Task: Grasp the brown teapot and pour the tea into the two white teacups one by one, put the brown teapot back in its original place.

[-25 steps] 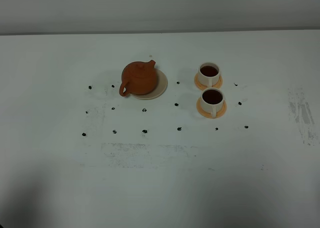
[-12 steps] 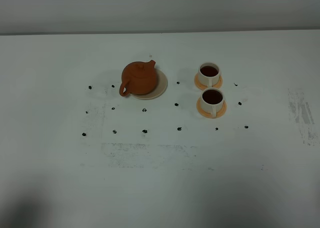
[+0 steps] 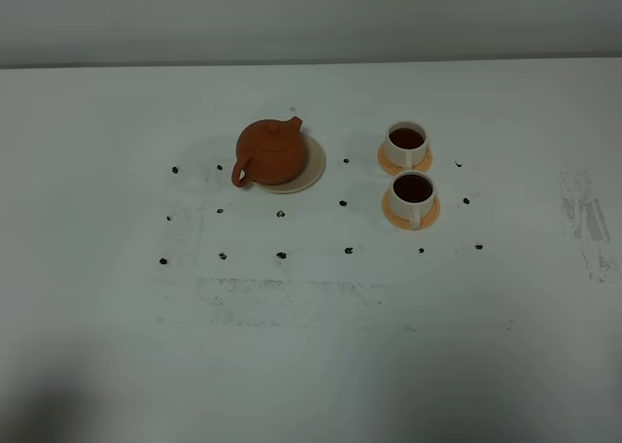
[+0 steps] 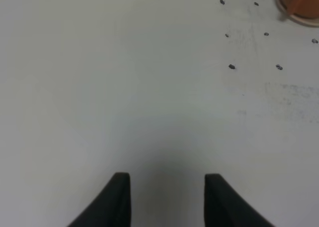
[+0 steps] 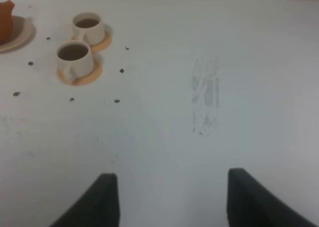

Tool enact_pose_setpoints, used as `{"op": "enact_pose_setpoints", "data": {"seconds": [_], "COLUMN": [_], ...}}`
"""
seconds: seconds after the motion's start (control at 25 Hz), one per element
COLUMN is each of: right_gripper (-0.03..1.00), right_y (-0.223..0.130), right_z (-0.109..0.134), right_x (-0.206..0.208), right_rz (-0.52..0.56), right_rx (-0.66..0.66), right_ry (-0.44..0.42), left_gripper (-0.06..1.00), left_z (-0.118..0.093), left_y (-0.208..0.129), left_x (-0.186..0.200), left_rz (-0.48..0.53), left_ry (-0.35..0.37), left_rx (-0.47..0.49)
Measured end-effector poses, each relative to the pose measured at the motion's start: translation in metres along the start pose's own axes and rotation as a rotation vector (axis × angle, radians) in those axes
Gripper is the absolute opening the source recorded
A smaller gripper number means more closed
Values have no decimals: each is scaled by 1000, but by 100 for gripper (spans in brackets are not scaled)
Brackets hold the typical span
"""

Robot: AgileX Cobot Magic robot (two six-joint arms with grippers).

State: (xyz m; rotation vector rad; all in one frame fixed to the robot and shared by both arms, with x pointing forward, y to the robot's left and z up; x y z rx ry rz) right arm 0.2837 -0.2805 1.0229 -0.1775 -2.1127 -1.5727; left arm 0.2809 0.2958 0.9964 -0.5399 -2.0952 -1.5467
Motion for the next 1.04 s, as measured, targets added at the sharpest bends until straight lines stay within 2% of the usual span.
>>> {"op": "enact_pose_setpoints", "data": {"seconds": [1.04], "right_gripper": [49], "right_y": [0], "right_z": [0], "right_x": [0], "right_rz": [0], "right_rx": [0], "right_ry": [0], "left_gripper": [38], "left_z": [0], "left_y": [0], "left_x": [0], "left_rz": [0], "left_ry": [0], "left_rx": [-1]}}
Point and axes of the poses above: a point on each arm's last joint axis where the gripper is mounted, x pointing back along that axis away from the gripper, z along the wrist's bending axis when the last joint is at zero, y = z × x, the point moved 6 cm from there along -x, pointing out along that axis toward the gripper, and after that the axes turned 13 degrees about x, right-handed, at the moved point
